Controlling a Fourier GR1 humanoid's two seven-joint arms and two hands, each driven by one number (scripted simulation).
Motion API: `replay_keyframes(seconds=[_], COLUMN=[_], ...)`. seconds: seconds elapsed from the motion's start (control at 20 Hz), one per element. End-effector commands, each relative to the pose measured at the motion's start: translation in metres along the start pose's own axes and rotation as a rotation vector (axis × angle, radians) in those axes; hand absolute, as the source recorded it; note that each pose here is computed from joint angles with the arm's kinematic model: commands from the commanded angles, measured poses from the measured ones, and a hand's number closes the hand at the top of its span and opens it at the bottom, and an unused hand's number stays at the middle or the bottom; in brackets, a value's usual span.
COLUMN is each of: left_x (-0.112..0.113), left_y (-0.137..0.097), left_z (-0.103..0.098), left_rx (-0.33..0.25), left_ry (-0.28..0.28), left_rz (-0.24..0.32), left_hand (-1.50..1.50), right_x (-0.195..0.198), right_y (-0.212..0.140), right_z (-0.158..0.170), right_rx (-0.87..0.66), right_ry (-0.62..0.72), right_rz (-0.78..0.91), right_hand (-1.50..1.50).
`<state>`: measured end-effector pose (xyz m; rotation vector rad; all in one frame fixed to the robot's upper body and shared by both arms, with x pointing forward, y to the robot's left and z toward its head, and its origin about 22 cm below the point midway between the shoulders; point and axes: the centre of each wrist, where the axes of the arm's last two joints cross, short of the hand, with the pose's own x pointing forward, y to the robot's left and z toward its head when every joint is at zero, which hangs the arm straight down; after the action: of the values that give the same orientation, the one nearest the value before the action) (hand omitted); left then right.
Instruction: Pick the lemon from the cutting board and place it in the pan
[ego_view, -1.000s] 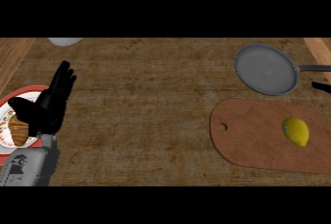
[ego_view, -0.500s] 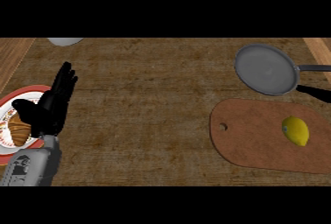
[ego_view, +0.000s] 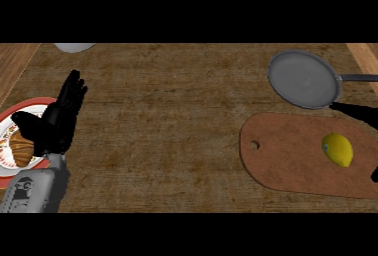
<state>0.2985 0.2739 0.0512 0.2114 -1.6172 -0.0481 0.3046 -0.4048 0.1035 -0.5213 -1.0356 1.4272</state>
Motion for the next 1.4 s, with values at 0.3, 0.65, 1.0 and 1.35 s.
replay_keyframes(seconds=[0.3,0.65,1.0,1.35], left_x=[-0.011,-0.014,0.019,0.001], left_y=[0.002,-0.003,0.000,-0.020], left_z=[-0.009,-0.022,-0.001,0.001], left_rx=[-0.011,0.009,-0.009,-0.018], left_ry=[0.001,-0.002,0.005,-0.013], left_rz=[0.018,0.017,-0.004,0.003], left_hand=[0.00,0.00,0.00,0.00], right_x=[0.004,-0.001,0.008,-0.010], right_y=[0.026,0.037,0.050,0.053], right_z=[-0.023,-0.044,-0.049,-0.045], right_rx=[0.037,0.091,0.164,0.137], right_ry=[0.015,0.042,-0.082,-0.101], right_rz=[0.036,0.045,0.047,0.111], right_hand=[-1.50,-1.50,1.50,1.50])
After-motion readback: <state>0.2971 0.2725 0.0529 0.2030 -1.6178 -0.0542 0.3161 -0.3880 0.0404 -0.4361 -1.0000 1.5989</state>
